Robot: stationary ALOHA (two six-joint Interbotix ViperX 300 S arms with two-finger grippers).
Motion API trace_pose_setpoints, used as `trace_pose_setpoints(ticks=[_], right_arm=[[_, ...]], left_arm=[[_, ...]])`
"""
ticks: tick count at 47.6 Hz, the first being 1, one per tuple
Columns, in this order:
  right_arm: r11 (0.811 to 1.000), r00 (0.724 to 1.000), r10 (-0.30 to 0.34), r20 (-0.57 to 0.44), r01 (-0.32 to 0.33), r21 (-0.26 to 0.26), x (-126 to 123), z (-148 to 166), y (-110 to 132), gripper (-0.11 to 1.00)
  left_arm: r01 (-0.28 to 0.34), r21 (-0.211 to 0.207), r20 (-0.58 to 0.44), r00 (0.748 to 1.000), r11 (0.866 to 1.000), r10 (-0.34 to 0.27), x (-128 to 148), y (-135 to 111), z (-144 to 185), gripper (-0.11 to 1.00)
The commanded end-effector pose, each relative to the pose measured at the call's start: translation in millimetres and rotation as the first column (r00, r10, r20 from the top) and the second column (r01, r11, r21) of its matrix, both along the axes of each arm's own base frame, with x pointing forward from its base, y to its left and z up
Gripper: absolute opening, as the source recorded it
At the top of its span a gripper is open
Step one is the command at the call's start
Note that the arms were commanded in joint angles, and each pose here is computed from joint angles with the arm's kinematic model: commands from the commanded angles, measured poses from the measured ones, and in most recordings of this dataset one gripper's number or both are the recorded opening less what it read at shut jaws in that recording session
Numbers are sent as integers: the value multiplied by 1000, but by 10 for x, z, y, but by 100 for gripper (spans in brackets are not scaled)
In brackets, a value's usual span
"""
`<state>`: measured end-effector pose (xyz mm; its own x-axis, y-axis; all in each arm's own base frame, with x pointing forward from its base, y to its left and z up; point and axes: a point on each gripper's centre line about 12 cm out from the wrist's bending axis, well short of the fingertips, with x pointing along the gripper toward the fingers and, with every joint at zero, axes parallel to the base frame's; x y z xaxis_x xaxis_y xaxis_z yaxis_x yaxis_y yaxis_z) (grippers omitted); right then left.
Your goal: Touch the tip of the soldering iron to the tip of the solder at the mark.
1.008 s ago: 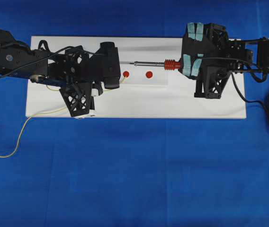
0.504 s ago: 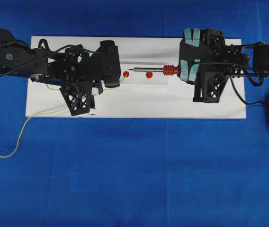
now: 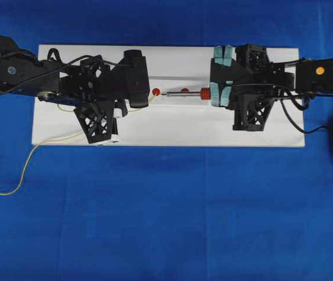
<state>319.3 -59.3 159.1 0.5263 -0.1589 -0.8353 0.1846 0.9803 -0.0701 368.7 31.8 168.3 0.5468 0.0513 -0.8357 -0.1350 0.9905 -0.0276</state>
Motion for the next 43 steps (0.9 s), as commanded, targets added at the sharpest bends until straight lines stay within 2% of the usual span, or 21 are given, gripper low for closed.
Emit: trace_pose_setpoints(ticks=[1, 43], right_arm=[[1000, 999, 1, 35, -1, -3, 91, 91, -7, 6], [1000, 999, -12, 40, 12, -3, 143, 70, -66, 6]], left_arm=[[-2, 2, 41, 999, 1000, 2, 60, 10, 128, 2], [-2, 1, 32, 999, 1000, 2, 65, 11, 128, 2]])
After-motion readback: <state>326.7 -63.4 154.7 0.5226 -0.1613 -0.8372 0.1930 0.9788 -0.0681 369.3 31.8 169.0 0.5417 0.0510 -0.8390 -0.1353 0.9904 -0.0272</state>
